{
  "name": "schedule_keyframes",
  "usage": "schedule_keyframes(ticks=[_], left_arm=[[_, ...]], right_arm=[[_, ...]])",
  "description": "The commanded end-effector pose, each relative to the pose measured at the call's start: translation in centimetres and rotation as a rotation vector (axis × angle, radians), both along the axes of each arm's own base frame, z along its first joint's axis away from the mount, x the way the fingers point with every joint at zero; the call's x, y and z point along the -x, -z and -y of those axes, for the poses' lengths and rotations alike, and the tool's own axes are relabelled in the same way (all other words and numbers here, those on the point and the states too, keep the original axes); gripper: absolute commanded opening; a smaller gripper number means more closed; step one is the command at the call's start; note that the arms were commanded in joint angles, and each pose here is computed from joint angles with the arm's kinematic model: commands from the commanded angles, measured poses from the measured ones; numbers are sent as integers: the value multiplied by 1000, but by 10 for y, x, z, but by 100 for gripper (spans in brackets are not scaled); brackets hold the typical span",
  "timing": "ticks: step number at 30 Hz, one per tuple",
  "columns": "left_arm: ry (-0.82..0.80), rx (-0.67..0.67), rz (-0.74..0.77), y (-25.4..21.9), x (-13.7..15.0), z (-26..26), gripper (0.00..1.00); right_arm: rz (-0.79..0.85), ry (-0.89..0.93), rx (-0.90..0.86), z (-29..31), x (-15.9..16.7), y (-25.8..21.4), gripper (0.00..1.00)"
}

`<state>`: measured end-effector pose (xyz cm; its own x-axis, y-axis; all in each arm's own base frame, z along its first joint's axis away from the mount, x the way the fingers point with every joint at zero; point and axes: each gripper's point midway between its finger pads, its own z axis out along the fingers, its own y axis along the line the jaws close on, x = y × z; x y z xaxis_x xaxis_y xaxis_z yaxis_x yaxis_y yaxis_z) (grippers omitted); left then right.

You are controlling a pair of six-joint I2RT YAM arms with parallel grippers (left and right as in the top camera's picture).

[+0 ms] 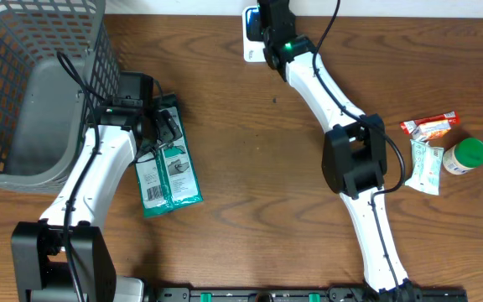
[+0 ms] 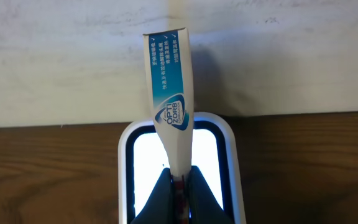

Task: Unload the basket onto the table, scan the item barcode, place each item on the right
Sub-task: 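Hold the Panadol box over the scanner window with the right gripper, then carry the box right, drop it near the jar, return gripper center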

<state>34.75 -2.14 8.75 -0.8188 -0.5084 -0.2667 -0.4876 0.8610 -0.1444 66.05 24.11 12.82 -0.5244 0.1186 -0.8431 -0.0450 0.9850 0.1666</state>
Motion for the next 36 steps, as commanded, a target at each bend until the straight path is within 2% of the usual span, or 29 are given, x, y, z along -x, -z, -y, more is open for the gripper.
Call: schedule_keyframes(ticks=[1, 5, 13, 16, 20, 22, 24, 25, 27, 30, 33, 36], left_arm=[[-4, -14, -5, 1, 3, -5, 88], [-4, -15, -5, 1, 3, -5, 88], [-4, -14, -5, 1, 3, -5, 88], [-4, -15, -5, 1, 3, -5, 88], [-4, -14, -5, 1, 3, -5, 88], [-4, -15, -5, 1, 3, -5, 88], [-4, -14, -5, 1, 3, -5, 88], [-4, -14, -5, 1, 3, -5, 88], [-4, -15, -5, 1, 3, -5, 88], [-4, -15, -5, 1, 3, -5, 88], [-4, -14, -5, 1, 3, -5, 89], [-4, -14, -5, 1, 3, -5, 88]], right_arm=[[65, -52, -16, -18, 7, -51, 1], [49, -50, 42, -20, 13, -47, 1], [128, -72, 80, -22, 11, -87, 1], [110, -62, 91, -18, 14, -94, 1], [25, -27, 66, 2, 12, -63, 1], [14, -91, 22, -2, 20, -82, 1], [7, -122, -38, 18, 51, -150, 1], [-29, -108, -31, 47, 83, -188, 1], [-136, -78, 49, 103, 143, -219, 1], [-296, 13, 83, 167, 189, -214, 1], [-560, 156, 97, 246, 227, -170, 1], [-708, 223, 112, 279, 240, -127, 1]])
